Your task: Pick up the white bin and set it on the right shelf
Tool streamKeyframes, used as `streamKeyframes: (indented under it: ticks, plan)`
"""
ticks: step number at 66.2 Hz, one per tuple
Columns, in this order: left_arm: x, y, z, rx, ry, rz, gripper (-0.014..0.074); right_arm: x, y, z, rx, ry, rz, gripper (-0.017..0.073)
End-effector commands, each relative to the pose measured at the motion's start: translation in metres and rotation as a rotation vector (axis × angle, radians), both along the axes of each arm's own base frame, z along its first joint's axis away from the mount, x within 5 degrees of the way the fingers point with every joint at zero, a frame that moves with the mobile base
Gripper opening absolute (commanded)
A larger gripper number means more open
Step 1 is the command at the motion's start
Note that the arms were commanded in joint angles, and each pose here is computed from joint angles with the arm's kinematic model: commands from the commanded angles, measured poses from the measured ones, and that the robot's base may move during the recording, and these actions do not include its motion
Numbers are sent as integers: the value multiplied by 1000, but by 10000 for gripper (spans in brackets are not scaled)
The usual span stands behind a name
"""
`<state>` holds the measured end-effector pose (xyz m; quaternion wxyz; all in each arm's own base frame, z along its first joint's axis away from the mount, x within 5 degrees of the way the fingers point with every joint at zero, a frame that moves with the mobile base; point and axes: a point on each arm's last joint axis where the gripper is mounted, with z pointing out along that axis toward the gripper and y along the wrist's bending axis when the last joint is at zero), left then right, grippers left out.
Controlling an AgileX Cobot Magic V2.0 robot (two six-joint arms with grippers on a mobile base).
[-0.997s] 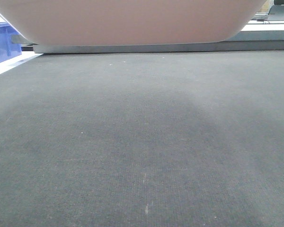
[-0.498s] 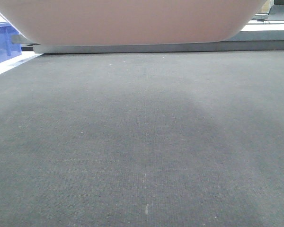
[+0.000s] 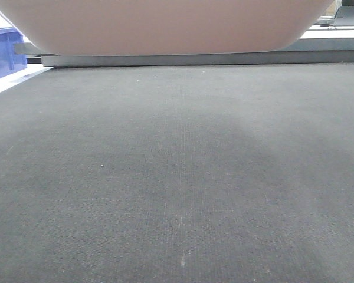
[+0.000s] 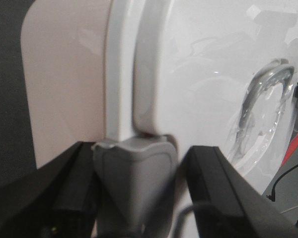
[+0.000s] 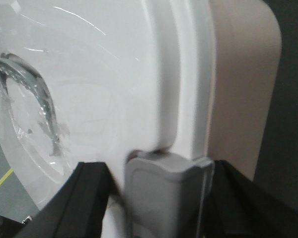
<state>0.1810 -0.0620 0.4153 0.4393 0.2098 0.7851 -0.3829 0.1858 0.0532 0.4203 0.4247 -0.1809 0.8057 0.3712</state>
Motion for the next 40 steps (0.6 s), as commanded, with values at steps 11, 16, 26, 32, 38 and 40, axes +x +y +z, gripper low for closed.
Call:
streamKeyframes:
  ticks: [11,16,26,32,38,40]
  plan:
    - [-16,-11,24,-138,-57,-106,197,-19,13,26,156,-48,135,443]
    - [-16,-11,24,-134,-57,-103,197,-19,14,25,155,-46,139,439]
    - [-15,-10,23,-125,-63,-84,197,-19,14,25,155,-44,144,358]
    - [-14,-9,24,-126,-66,-76,197,-19,14,25,155,-44,144,339]
    - [-14,-9,23,-119,-66,-74,197,-20,14,25,154,-43,146,338]
    - [-13,-9,22,-114,-64,-71,197,-20,14,25,154,-42,148,338]
